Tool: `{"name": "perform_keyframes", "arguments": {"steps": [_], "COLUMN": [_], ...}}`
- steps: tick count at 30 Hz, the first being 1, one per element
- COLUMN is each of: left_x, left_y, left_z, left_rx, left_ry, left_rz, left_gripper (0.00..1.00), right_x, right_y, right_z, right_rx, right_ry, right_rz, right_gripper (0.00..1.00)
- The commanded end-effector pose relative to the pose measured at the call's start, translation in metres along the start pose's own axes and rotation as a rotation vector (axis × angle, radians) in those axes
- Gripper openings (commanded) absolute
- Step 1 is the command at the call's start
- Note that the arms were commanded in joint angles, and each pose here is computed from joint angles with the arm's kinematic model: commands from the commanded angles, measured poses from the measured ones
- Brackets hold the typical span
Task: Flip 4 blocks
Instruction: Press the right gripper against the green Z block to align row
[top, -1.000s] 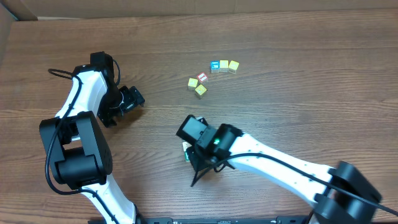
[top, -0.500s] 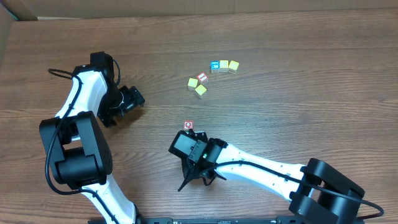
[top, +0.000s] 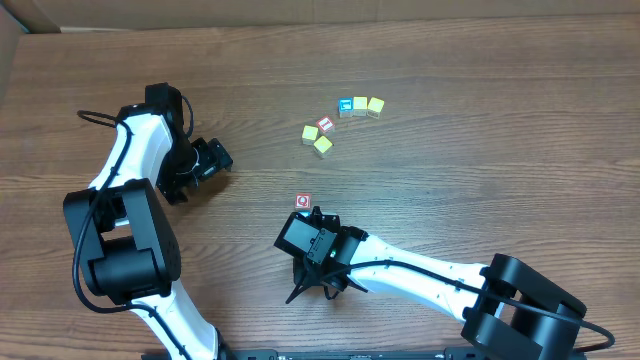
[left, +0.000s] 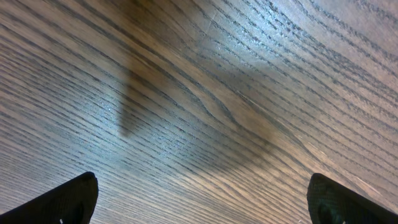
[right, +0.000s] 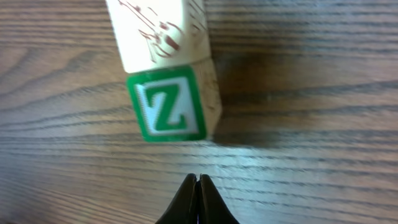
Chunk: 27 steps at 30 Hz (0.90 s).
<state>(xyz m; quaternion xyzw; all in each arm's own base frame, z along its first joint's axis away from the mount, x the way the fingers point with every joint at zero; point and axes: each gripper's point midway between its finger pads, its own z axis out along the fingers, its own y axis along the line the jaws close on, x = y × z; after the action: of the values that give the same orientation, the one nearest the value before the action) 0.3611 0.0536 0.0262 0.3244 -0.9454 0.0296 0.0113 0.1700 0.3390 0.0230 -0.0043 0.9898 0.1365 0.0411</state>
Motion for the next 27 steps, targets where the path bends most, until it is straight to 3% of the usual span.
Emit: {"name": "perform_keyframes", "arguments": {"steps": [1, 27], "left_x": [-0.002, -0.002], "left_y": [-0.003, -0.003], "left_z": [-0.004, -0.004], "left_rx": [-0.002, -0.002], "left_ry": [-0.018, -0.018], "left_rz": [0.007, 0.007], "left_gripper": [1.0, 1.0], "right_x": [0.0, -0.01], "right_y": [-0.003, 0.006], "right_z": [0.009, 0.016], "right_rx": [0.018, -0.011], "right_ry": [-0.006, -0.053], "right_rz": [0.017, 0.031], "right_gripper": [0.04, 0.04]}}
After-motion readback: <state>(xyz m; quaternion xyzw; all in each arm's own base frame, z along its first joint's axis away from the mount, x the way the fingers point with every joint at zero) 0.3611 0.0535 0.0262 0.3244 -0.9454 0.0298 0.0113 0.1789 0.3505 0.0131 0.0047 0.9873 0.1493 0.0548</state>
